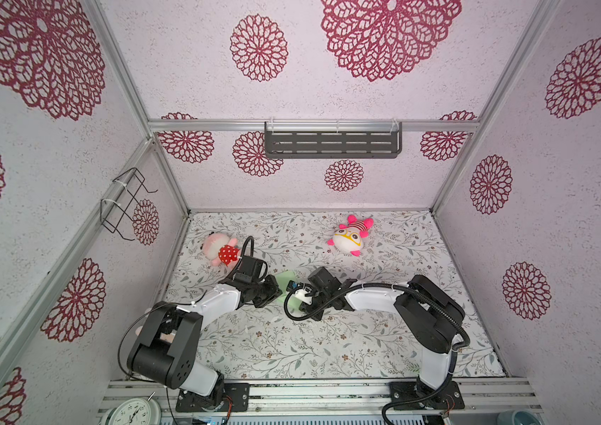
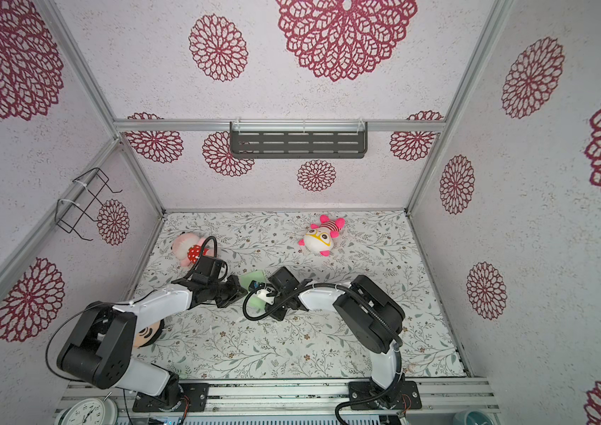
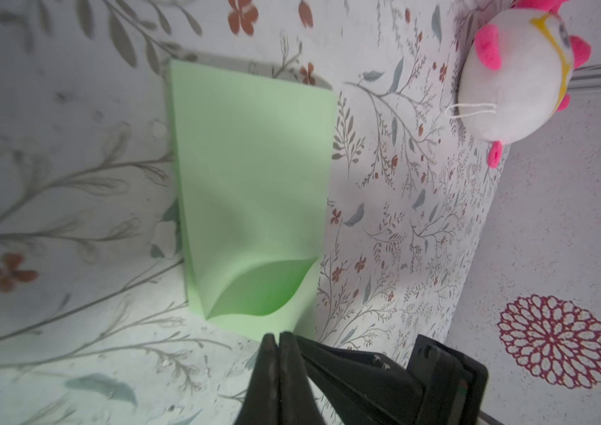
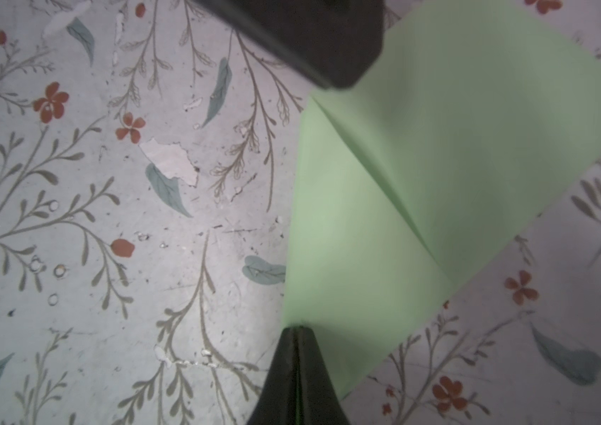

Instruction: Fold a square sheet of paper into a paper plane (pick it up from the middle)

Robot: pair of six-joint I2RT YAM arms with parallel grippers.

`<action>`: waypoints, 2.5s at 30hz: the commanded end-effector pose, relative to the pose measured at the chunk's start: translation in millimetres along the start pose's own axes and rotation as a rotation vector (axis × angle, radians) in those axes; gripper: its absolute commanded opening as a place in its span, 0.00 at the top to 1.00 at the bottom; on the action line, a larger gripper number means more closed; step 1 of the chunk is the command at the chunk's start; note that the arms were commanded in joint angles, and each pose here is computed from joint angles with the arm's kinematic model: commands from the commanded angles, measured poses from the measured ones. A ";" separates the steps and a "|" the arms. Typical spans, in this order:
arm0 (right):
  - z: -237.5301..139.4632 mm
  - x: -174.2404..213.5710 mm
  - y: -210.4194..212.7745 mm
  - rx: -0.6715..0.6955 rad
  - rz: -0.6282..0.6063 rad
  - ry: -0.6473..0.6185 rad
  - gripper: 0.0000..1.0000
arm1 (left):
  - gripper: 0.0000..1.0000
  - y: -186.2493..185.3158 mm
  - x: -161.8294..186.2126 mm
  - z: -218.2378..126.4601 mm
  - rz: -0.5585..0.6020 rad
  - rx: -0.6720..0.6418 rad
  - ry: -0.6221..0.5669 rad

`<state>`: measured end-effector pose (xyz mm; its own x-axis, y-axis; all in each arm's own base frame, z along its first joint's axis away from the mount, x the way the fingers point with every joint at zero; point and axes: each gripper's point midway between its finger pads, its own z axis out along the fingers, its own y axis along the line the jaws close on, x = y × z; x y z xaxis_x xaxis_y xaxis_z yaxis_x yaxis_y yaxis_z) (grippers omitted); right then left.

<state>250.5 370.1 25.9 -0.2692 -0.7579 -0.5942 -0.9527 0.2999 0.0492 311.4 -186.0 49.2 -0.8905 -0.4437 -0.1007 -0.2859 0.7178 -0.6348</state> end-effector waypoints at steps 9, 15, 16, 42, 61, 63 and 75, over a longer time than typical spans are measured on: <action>1.9 19.0 10.9 -0.039 0.034 0.043 0.90 | 0.99 15.1 6.2 29.4 -0.024 -0.052 0.058; -5.1 6.3 9.2 -0.040 0.066 -0.001 0.88 | 1.00 41.1 10.3 30.9 -0.040 -0.164 0.057; -8.6 0.9 7.8 -0.040 0.084 -0.021 0.87 | 1.00 45.4 10.5 31.2 -0.041 -0.184 0.057; -43.3 -46.3 -6.9 -0.080 1.219 -0.281 0.77 | 1.00 86.2 15.4 27.8 -0.072 -0.377 0.042; -11.8 -18.1 -5.1 -0.046 1.297 -0.112 0.83 | 1.00 102.3 18.5 22.3 -0.065 -0.456 0.041; -14.2 -20.4 -4.4 -0.053 1.284 -0.116 0.83 | 1.00 102.5 18.5 22.5 -0.066 -0.459 0.042; -13.0 -19.7 6.4 -0.087 1.240 -0.099 0.85 | 1.00 104.9 18.7 23.1 -0.057 -0.477 0.049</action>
<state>248.5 378.1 43.6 -0.9854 0.0643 -0.1578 -0.0593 0.7391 0.6710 309.0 -178.0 6.3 -0.8930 -0.4454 -0.0647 -0.3669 0.8035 -0.4688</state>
